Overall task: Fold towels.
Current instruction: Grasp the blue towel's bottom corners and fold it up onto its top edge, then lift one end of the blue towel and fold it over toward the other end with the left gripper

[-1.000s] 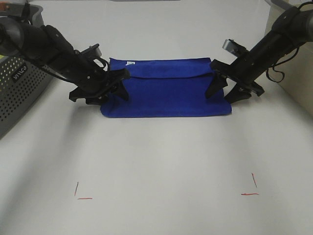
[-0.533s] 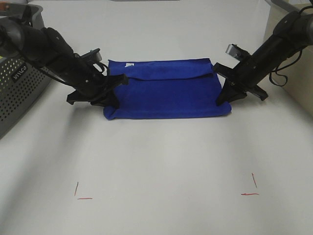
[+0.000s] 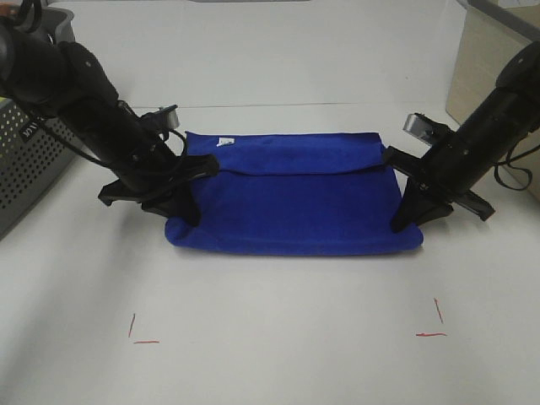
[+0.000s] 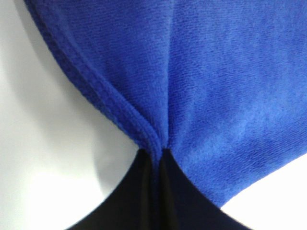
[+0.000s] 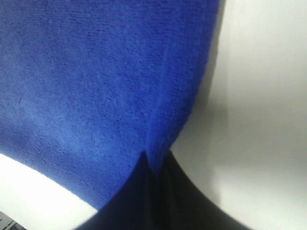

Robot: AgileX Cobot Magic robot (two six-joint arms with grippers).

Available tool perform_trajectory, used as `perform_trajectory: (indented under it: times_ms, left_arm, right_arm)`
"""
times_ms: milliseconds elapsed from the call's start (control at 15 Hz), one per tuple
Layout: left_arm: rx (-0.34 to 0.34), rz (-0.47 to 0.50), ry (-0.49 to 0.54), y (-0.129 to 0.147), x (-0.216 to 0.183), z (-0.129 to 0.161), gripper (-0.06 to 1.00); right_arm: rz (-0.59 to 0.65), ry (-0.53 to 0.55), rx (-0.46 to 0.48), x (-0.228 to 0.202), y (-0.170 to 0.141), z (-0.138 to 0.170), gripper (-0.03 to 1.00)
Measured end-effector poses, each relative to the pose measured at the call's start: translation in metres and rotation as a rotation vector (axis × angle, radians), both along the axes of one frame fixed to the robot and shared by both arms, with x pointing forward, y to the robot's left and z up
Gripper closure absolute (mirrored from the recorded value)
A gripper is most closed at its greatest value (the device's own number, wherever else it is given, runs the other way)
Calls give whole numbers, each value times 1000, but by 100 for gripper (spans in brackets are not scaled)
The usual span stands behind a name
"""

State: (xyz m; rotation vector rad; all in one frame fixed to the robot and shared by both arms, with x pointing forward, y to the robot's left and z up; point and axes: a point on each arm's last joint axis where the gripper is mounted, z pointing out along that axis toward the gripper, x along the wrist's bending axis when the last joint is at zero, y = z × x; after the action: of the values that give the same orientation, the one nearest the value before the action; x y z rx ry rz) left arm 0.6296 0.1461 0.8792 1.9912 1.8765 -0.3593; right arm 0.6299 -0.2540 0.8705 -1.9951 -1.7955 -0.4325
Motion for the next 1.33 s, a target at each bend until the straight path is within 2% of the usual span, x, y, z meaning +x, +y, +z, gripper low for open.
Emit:
perform_trajectory:
  times_ms: [133, 333, 533, 667, 933, 1067, 1333]
  left_arm:
    - [4, -6, 17, 2, -12, 5, 93]
    - [-16, 24, -36, 1, -8, 27, 93]
    - [-50, 98, -135, -3, 16, 49, 93]
    - [-58, 129, -164, -1, 31, 50, 93]
    - [-65, 235, -277, 24, 66, 54, 93]
    - [-68, 258, -321, 27, 81, 52, 93]
    - [-69, 270, -343, 23, 107, 24, 93]
  right_arm:
    - [6, -16, 5, -12, 0, 10, 97]
    - [-1, -91, 8, -4, 1, 31, 97]
    - [-10, -211, 5, 23, 0, 54, 97]
    - [-21, -264, 6, 44, 0, 61, 97]
    - [-51, -320, 14, 81, 0, 56, 97]
    - [-51, -349, 19, 96, 2, 51, 97]
    - [-67, -356, 10, 113, 1, 26, 97]
